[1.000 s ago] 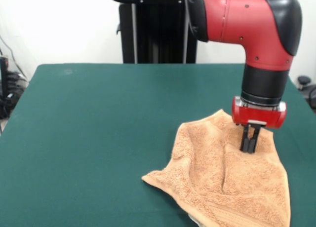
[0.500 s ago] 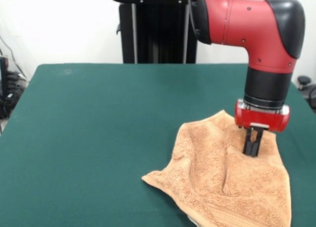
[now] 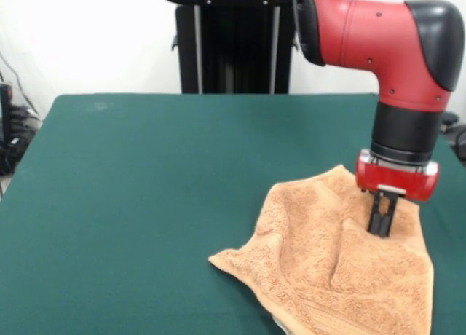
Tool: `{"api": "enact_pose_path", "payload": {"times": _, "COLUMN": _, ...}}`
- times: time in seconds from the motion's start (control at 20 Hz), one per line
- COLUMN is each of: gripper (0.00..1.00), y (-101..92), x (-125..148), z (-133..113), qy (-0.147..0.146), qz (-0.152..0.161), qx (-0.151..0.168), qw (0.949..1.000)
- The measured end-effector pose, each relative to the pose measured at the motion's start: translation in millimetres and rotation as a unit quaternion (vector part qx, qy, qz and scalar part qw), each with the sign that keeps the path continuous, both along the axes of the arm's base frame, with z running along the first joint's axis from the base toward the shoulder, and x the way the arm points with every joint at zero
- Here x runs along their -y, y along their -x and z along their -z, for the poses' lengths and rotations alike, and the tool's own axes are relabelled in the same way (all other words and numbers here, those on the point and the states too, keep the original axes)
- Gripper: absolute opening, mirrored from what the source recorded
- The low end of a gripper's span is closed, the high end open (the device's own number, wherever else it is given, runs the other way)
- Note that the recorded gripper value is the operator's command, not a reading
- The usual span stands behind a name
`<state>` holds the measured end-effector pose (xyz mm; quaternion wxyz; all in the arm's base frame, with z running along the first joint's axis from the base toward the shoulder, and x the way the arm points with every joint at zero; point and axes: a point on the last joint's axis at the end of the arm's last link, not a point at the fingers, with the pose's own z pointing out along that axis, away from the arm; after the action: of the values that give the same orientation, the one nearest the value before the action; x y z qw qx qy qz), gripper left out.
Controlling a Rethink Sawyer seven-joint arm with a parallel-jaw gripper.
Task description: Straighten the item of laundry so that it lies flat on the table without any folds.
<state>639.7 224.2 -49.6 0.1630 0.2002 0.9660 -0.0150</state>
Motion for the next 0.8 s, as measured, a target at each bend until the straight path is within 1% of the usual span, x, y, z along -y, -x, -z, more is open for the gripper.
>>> {"api": "enact_pose_path", "payload": {"times": 0.1, "gripper": 0.00, "y": -2.4, "x": -5.3, "z": 0.5, "qy": -0.002, "qz": 0.015, "qx": 0.010, "qw": 0.9998}}
{"api": "enact_pose_path", "payload": {"times": 0.45, "gripper": 0.00, "y": -5.7, "x": -13.6, "z": 1.8, "qy": -0.006, "qz": 0.046, "qx": 0.030, "qw": 0.9985}}
{"api": "enact_pose_path", "payload": {"times": 0.8, "gripper": 0.00, "y": -7.7, "x": -16.2, "z": 2.2, "qy": -0.009, "qz": 0.059, "qx": 0.035, "qw": 0.9976}}
